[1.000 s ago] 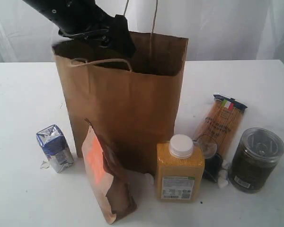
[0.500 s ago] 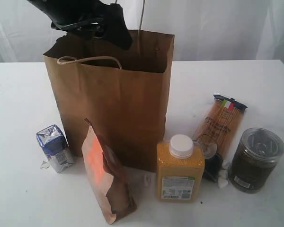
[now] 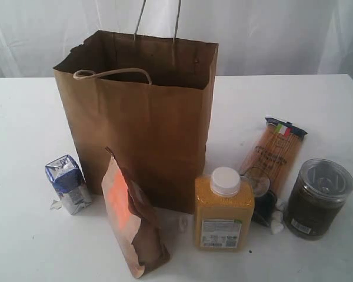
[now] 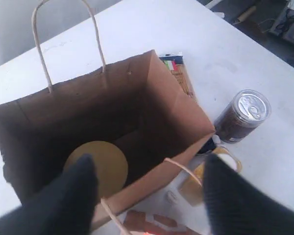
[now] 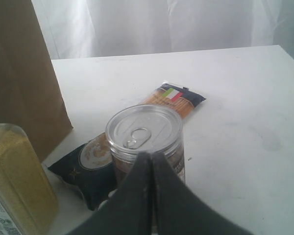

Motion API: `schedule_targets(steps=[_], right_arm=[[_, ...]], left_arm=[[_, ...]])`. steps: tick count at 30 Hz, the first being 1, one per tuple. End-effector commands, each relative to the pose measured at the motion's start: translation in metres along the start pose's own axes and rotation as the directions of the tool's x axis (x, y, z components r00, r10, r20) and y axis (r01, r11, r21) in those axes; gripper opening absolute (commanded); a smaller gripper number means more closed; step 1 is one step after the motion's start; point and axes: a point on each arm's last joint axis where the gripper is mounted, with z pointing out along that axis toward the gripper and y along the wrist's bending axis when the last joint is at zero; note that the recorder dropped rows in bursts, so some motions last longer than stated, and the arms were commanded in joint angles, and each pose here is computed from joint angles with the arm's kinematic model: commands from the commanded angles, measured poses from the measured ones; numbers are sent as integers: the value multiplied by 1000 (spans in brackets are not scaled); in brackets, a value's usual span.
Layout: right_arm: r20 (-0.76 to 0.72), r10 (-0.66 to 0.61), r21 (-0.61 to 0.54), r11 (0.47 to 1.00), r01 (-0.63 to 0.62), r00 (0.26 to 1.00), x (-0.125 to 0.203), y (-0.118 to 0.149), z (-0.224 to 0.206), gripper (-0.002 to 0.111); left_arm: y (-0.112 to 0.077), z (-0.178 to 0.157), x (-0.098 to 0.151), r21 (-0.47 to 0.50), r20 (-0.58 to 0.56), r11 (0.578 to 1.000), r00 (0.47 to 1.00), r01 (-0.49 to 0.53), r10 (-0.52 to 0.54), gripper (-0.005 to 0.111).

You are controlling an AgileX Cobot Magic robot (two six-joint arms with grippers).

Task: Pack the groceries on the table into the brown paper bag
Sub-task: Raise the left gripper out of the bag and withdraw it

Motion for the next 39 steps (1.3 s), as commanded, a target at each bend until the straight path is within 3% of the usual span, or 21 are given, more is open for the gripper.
schedule_targets(steps=[1, 2, 9, 14, 21, 25, 27, 35, 39], right_arm=[[1, -12, 0, 1000, 12, 1000, 1, 0, 0, 0], [1, -12, 0, 1000, 12, 1000, 1, 0, 0, 0], [1, -12, 0, 1000, 12, 1000, 1, 0, 0, 0], [1, -12, 0, 1000, 12, 1000, 1, 0, 0, 0], [1, -9, 0, 1000, 9, 1000, 1, 0, 0, 0], [1, -9, 0, 1000, 9, 1000, 1, 0, 0, 0], [1, 0, 0, 1000, 0, 1000, 1, 0, 0, 0], [32, 7, -3, 1000, -7, 999, -2, 0, 0, 0], [203, 266, -90, 963, -252, 943, -19, 3, -2, 0]], left_arm=[[-16, -25, 8, 69, -31, 998, 1000, 5, -3, 13], [-18, -28, 9, 77, -35, 997, 999, 5, -2, 1], [-21, -33, 19, 90, -122, 996, 992, -13, 24, 1], [-13, -48, 28, -45, -178, 997, 982, -68, 59, 1], [-27, -96, 36, -113, -37, 987, 994, -109, 106, 1], [-28, -106, 50, -176, 1, 977, 993, -119, 121, 1], [-28, -103, 68, -182, 3, 978, 994, -106, 109, 1], [-34, -81, 195, -204, 53, 976, 996, 74, -65, 1], [-39, -81, 250, -213, 147, 966, 982, 144, -114, 1]])
